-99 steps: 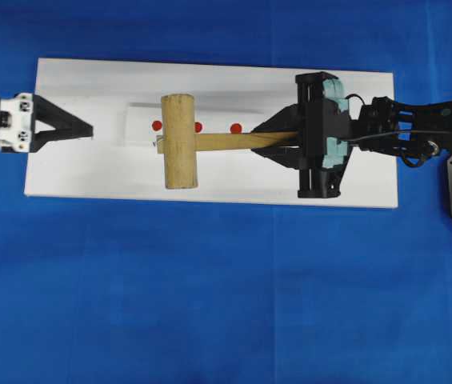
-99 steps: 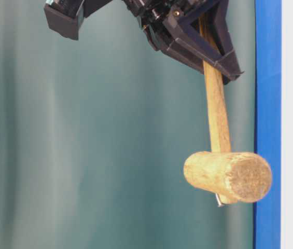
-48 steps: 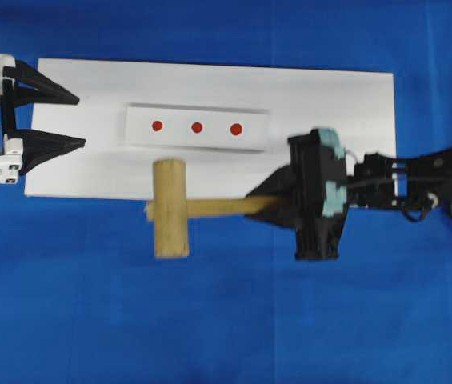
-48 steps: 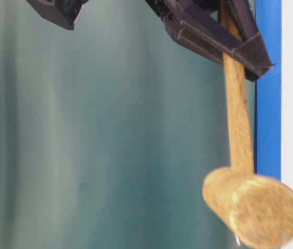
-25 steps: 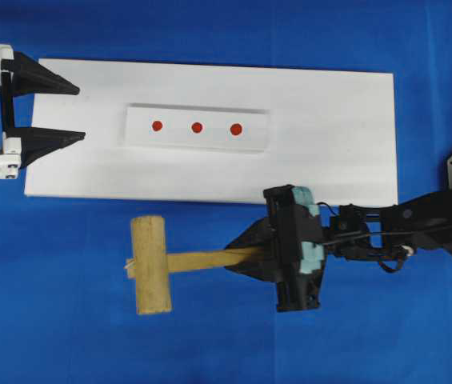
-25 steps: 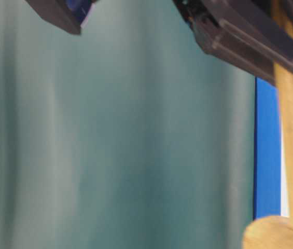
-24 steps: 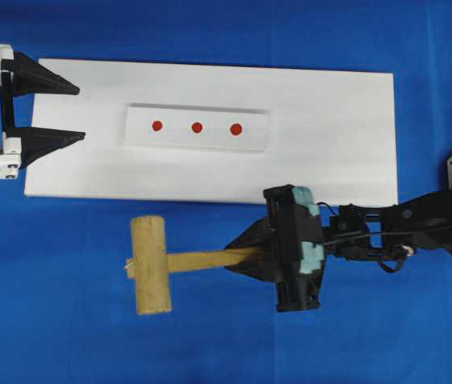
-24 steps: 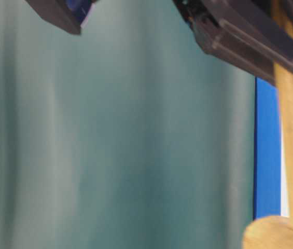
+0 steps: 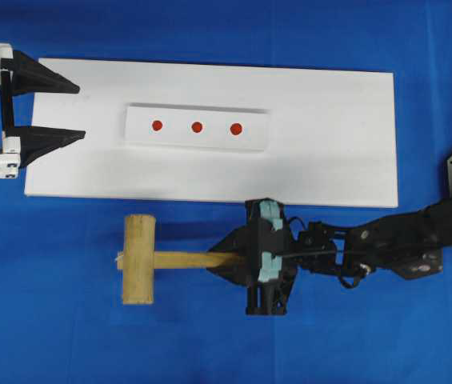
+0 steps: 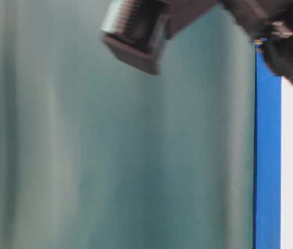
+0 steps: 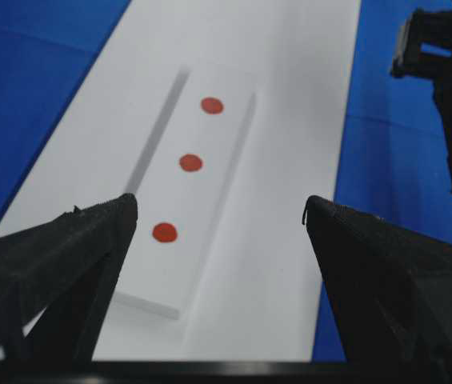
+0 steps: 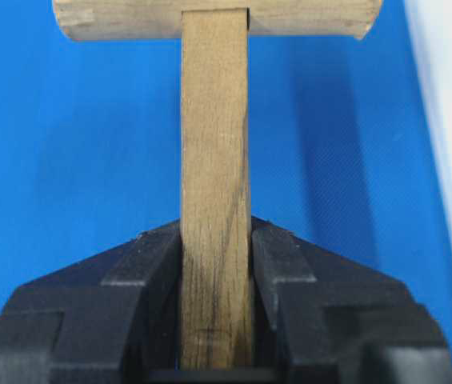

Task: Hit the mark with a hammer.
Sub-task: 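Carry the mallet off the board toward the cloth below with the right gripper, then lower the mallet onto the blue cloth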

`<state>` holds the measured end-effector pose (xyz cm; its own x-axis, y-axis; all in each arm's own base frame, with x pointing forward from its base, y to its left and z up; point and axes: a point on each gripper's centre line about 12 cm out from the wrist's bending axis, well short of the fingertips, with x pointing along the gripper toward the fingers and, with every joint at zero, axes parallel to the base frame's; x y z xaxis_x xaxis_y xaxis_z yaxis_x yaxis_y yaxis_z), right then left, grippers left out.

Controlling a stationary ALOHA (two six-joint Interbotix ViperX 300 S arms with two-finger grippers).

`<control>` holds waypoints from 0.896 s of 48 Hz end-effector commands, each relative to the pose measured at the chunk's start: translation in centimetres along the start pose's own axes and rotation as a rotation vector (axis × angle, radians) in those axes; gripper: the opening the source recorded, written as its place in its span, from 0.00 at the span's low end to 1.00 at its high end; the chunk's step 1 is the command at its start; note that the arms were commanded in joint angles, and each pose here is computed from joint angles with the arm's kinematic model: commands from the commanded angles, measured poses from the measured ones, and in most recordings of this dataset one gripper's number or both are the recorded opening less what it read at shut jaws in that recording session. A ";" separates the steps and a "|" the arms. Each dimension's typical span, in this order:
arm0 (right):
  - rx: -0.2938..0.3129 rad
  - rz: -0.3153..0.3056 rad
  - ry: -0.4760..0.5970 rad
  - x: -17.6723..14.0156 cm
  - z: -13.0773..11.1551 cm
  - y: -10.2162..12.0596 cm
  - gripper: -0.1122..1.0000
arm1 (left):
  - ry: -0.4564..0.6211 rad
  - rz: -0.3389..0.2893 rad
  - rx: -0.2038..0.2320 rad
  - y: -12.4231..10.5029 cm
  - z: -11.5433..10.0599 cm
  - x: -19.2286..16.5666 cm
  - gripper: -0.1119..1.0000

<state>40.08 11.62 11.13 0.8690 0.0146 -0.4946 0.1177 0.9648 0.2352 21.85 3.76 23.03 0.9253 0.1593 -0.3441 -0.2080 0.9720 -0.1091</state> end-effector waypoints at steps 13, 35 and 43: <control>0.027 -0.013 -0.017 1.6 -0.1 0.7 0.18 | -0.009 0.002 -0.003 0.1 0.2 0.0 0.83; 0.005 -0.011 0.018 2.0 -1.2 0.7 0.18 | -0.011 0.002 0.002 0.0 0.2 0.0 0.83; -0.006 0.000 0.024 1.9 -1.4 1.0 0.18 | -0.012 0.006 0.000 0.2 0.2 0.0 0.83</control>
<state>40.70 12.44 8.00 0.8380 0.0060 -0.5457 0.1352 0.9665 0.2183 21.69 3.77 22.71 0.9224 0.1603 -0.3513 -0.2098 0.9718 -0.1074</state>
